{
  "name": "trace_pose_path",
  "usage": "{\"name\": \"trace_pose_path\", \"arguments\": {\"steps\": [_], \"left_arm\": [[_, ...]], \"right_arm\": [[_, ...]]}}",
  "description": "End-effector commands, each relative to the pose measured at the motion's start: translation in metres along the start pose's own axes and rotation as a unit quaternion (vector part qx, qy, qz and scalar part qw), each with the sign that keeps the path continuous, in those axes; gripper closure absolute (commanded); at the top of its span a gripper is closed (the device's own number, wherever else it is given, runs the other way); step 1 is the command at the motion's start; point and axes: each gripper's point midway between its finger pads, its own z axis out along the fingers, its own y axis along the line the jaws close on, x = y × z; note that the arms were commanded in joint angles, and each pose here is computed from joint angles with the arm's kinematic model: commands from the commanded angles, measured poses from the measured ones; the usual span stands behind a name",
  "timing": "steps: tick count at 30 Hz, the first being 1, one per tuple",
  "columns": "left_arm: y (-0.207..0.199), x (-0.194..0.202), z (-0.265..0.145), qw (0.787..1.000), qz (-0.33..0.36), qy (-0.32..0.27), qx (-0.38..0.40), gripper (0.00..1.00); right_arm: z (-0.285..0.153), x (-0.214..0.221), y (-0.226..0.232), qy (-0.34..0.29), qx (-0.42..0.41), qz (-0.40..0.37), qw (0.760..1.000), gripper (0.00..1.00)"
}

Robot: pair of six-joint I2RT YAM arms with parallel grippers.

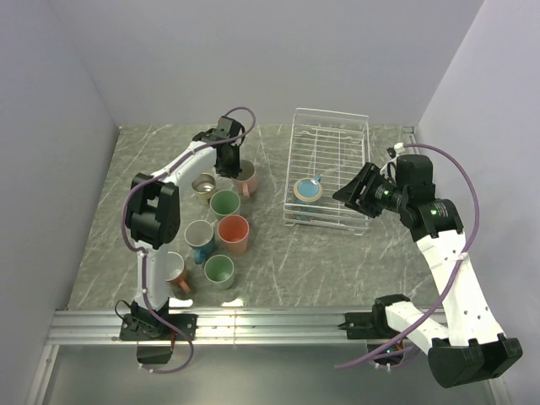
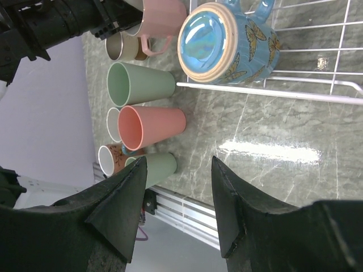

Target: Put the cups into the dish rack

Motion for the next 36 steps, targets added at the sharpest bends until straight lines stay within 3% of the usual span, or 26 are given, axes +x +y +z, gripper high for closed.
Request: {"name": "trace_pose_path", "arguments": {"steps": [1, 4, 7, 11, 16, 18, 19, 22, 23, 30, 36], "left_arm": [[-0.024, -0.047, -0.035, 0.996, -0.022, -0.064, 0.059, 1.0], [-0.038, -0.067, -0.059, 0.989, -0.024, -0.091, 0.11, 1.0], [-0.075, -0.088, -0.108, 0.961, -0.007, -0.133, 0.242, 1.0], [-0.11, -0.093, -0.197, 0.894, 0.035, -0.2, 0.4, 1.0], [-0.13, -0.092, -0.273, 0.828, 0.052, -0.236, 0.506, 1.0], [-0.134, -0.085, -0.298, 0.802, 0.058, -0.239, 0.544, 1.0], [-0.139, -0.08, -0.329, 0.771, 0.064, -0.243, 0.585, 1.0], [-0.141, -0.06, -0.359, 0.731, 0.045, -0.215, 0.646, 1.0], [-0.14, -0.056, -0.365, 0.713, 0.051, -0.233, 0.66, 0.99], [-0.146, -0.03, -0.387, 0.683, 0.024, -0.214, 0.698, 1.0], [-0.165, -0.016, -0.405, 0.653, 0.013, -0.208, 0.728, 1.0]], "right_arm": [[-0.01, -0.014, 0.016, -0.029, -0.015, -0.03, 0.999, 0.44], [-0.014, -0.021, 0.023, -0.039, -0.021, -0.039, 0.998, 0.44], [-0.019, -0.032, 0.038, -0.05, -0.036, -0.044, 0.997, 0.43], [-0.029, -0.041, 0.079, -0.043, -0.114, -0.042, 0.992, 0.42], [-0.034, -0.036, 0.118, -0.002, -0.221, -0.019, 0.975, 0.39], [-0.035, -0.029, 0.128, 0.022, -0.259, -0.019, 0.966, 0.21], [-0.034, -0.026, 0.132, 0.032, -0.267, -0.011, 0.963, 0.1], [-0.039, -0.022, 0.145, 0.04, -0.301, -0.017, 0.953, 0.05], [-0.04, -0.021, 0.148, 0.045, -0.308, -0.018, 0.95, 0.04], [-0.07, -0.02, 0.188, 0.039, -0.393, -0.057, 0.917, 0.03], [-0.065, -0.017, 0.192, 0.036, -0.398, -0.065, 0.914, 0.02]]}}
